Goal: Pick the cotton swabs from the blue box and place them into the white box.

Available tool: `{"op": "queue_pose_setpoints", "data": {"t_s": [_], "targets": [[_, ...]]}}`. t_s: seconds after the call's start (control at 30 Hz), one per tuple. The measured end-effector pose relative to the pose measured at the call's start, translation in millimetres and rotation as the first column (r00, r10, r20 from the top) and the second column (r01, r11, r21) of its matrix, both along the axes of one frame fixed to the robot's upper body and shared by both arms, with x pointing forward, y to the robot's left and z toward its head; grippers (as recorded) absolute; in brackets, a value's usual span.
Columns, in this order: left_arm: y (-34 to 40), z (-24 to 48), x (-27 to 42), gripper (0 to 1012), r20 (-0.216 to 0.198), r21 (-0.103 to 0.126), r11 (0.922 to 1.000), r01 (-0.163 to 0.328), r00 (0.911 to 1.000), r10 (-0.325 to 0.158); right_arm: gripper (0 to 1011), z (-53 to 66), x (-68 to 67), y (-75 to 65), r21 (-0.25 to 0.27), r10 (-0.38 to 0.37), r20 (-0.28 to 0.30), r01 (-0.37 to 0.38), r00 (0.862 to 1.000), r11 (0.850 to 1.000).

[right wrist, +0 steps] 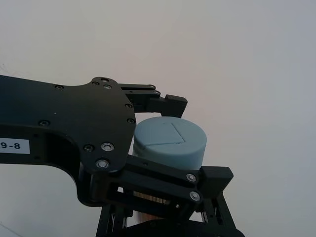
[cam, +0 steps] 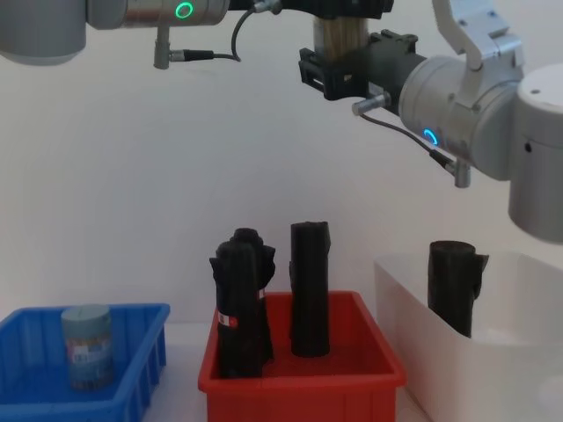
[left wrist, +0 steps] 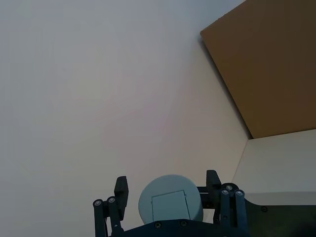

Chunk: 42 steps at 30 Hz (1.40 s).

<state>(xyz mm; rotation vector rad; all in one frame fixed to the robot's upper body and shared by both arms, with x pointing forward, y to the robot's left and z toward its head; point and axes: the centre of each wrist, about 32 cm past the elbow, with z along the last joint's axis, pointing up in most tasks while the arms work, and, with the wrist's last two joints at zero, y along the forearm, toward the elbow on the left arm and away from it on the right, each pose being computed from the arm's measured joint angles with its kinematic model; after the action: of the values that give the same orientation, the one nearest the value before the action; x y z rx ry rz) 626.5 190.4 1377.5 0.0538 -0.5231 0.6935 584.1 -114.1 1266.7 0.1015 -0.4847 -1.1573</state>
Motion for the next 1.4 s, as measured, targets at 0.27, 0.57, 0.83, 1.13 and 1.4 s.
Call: {"op": "queue_pose_setpoints", "data": {"t_s": [0.27,0.57,0.83,1.13,1.4], "targets": [[0.0,0.0,0.0,1004,0.0,0.0,1.0,0.0,1.0,0.0,652,-3.9,-1.8,-10.1,0.008,-0.043,-0.016,0.043,0.999,0.999],[0.0,0.0,0.0,1004,0.0,0.0,1.0,0.0,1.0,0.0,650,-14.1,-9.3,-30.9,0.048,-0.141,-0.062,0.144,0.988,0.988],[0.0,0.0,0.0,1004,0.0,0.0,1.0,0.0,1.0,0.0,650,-25.4,-19.4,-51.6,0.096,-0.239,-0.131,0.252,0.962,0.963],[0.1,0.0,0.0,1003,0.0,0.0,1.0,0.0,1.0,0.0,650,-35.1,-31.2,-75.7,0.122,-0.328,-0.247,0.365,0.912,0.923],[0.1,0.0,0.0,1004,0.0,0.0,1.0,0.0,1.0,0.0,650,-38.4,-37.1,-89.3,0.102,-0.339,-0.347,0.394,0.874,0.913]]}}
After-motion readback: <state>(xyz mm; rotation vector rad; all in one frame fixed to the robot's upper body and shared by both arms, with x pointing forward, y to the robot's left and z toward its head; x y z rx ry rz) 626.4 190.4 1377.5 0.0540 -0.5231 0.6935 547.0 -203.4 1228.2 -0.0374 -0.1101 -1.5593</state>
